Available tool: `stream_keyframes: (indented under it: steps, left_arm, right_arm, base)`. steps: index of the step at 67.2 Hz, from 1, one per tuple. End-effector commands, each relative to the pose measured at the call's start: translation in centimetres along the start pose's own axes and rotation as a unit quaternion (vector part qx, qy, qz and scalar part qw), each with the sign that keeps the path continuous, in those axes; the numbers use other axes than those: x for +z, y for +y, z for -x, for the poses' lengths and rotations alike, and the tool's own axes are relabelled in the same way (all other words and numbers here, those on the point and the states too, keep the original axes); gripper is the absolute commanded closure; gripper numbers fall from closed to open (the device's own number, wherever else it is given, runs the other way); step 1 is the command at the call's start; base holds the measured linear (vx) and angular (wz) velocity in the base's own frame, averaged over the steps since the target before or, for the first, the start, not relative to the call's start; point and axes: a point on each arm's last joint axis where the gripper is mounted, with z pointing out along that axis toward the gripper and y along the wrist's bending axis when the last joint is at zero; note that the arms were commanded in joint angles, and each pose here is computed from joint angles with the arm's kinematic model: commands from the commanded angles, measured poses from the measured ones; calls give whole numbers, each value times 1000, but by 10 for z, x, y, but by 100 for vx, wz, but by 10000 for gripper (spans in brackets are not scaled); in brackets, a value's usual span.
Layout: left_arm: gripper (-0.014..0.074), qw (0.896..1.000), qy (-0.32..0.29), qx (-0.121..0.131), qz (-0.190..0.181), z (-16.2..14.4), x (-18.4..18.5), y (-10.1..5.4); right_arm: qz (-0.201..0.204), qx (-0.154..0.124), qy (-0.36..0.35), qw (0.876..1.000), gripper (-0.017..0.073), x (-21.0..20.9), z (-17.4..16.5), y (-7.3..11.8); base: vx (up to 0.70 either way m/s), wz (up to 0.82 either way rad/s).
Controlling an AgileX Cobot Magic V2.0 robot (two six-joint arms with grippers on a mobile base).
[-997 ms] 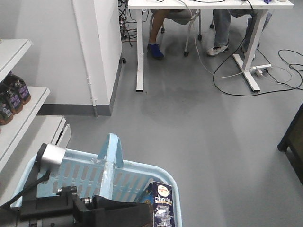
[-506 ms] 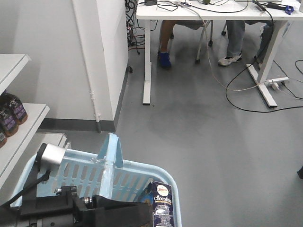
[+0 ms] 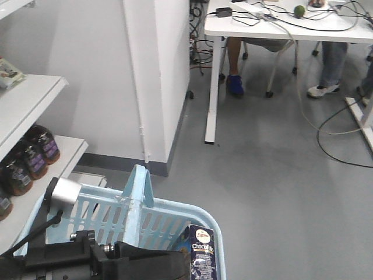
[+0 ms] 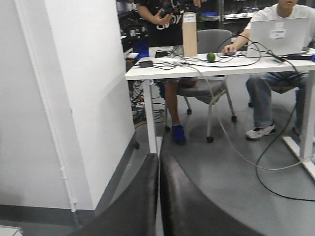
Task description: Left arm holds basket, right arm returns cookies
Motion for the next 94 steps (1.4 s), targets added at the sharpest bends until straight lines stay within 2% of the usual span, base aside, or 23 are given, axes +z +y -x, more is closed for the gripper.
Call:
stream_keyframes:
  steps: [1,94]
  left_arm:
    - [600,999,-7,-14,-42,4,-4,-17]
    - [600,999,-6,-14,-42,4,-4,-17]
  right_arm:
    - [-4,-6,-37,999,567,-1,6,0]
    - [-4,-6,-37,999,567,-1,6,0]
  base:
    - [16,50]
    - [4,80]
